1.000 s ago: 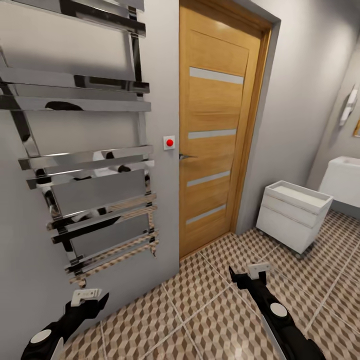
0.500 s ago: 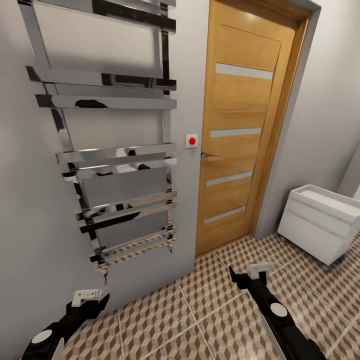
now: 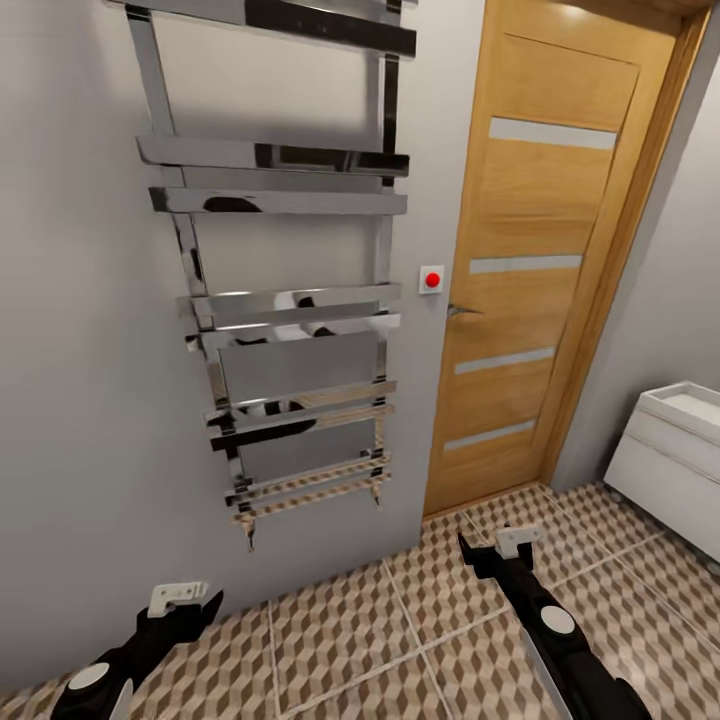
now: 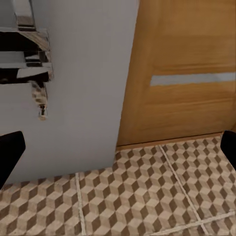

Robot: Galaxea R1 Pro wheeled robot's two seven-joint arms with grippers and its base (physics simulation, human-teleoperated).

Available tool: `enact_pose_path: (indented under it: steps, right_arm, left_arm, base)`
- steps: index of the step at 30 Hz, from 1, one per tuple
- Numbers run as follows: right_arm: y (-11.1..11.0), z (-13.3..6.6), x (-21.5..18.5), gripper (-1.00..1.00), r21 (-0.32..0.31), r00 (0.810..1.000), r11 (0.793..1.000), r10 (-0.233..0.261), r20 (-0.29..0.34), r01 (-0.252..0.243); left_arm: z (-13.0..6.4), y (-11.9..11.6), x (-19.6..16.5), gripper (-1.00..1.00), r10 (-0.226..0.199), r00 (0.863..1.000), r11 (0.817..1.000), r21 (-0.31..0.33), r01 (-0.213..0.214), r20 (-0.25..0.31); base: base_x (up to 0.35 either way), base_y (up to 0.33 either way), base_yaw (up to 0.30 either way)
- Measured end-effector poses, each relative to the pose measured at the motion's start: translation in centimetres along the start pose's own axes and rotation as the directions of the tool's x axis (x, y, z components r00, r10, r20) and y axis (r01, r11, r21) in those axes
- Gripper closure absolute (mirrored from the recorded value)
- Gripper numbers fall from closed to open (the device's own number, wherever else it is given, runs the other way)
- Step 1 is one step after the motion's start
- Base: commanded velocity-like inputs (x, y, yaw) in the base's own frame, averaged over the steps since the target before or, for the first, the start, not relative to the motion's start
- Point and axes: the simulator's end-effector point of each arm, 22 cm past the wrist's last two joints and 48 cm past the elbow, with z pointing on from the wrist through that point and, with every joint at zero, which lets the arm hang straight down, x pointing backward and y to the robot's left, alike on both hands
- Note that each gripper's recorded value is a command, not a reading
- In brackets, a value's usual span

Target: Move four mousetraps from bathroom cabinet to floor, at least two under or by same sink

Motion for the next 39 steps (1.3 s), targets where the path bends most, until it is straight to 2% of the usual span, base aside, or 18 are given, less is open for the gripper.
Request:
enact_pose_path:
  steps: [39]
  right_arm:
    - [0.0, 0.0, 0.0, -1.00, 0.001, 1.000, 1.000, 0.000, 0.001, 0.000]
  left_arm:
    - [0.2, -0.6, 1.2, -1.00, -0.013, 1.000, 1.000, 0.006, 0.013, -0.023]
  base:
    - [0.000, 0.000, 0.287]
